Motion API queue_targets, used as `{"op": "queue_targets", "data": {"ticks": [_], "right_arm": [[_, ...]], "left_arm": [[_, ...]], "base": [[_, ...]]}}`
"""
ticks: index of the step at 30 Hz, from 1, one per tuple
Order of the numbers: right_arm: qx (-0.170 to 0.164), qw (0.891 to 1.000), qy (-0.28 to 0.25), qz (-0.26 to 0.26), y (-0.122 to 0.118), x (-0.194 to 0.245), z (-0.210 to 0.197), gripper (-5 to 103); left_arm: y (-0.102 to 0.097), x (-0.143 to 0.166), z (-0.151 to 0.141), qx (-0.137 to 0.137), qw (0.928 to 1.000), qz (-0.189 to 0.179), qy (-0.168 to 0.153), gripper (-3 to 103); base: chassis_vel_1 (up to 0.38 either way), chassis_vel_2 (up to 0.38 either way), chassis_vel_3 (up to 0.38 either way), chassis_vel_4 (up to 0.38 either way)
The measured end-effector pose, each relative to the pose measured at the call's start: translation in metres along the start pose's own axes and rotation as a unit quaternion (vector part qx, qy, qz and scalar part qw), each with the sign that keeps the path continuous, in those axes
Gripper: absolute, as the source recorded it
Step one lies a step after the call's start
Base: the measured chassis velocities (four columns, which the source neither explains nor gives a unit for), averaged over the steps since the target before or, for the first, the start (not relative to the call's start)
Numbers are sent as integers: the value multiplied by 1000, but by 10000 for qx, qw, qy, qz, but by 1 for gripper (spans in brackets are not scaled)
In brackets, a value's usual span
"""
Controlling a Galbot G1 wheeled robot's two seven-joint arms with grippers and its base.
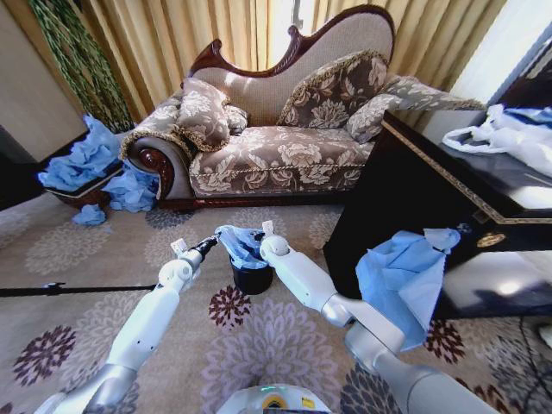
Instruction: Place a garbage bag over the trash bin.
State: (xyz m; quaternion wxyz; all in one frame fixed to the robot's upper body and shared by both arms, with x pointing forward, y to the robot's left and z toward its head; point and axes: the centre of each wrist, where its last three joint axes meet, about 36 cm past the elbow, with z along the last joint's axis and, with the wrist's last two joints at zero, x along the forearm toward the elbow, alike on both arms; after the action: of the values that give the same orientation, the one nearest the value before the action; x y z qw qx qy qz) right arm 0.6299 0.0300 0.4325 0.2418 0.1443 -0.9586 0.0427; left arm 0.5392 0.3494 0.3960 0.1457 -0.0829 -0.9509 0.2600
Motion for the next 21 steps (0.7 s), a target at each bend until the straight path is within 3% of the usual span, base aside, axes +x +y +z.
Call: {"op": "queue_targets", "data": {"ticks": [2,5,8,20,21], "right_arm": [[-2,10000,-28,-27,2,2,-2,27],[-4,10000,-85,51,-3,-1,-8,11],[-5,9998,-113,189,-15,-7,-12,2],[304,9990,-286,177,-33,-16,-17,0],[630,9965,-538,-64,-50,-29,-10,0]], "left_arm": [[0,0,1,-5,10000,-2,1,0],[0,-1,2,-15,10000,-5,2,0],[-2,0,3,-40,10000,21,7,0],[-22,-12,-3,-116,9998,183,-40,0],[-23,-16,-8,-135,9997,194,-57,0]], "base": [[0,0,0,0],[0,0,0,0],[0,0,0,0],[0,0,0,0],[0,0,0,0]]}}
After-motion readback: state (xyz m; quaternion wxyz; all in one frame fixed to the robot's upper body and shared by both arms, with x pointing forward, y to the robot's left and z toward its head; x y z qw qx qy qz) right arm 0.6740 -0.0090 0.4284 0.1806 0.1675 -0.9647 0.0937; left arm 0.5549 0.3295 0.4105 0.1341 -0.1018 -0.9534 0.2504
